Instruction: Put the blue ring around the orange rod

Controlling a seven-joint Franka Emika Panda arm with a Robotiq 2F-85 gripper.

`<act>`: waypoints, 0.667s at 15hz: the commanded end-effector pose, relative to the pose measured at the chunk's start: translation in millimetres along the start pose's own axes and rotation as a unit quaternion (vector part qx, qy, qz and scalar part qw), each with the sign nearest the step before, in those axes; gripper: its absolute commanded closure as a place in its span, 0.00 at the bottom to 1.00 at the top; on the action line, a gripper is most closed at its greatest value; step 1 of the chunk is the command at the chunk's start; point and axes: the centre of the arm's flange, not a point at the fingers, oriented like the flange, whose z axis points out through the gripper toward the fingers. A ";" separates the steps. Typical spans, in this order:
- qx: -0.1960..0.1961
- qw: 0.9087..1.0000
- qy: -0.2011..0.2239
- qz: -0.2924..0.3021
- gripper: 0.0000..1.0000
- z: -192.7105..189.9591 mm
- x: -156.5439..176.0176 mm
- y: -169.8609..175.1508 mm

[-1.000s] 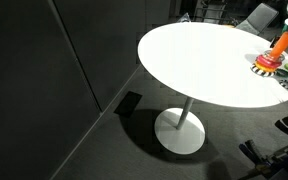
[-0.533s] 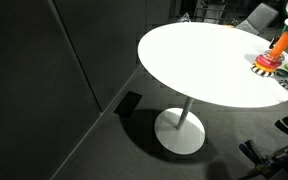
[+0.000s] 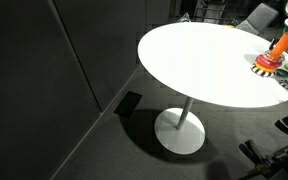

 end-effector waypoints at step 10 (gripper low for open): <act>0.004 1.000 -0.014 -0.004 0.00 6.0 3.8 2.8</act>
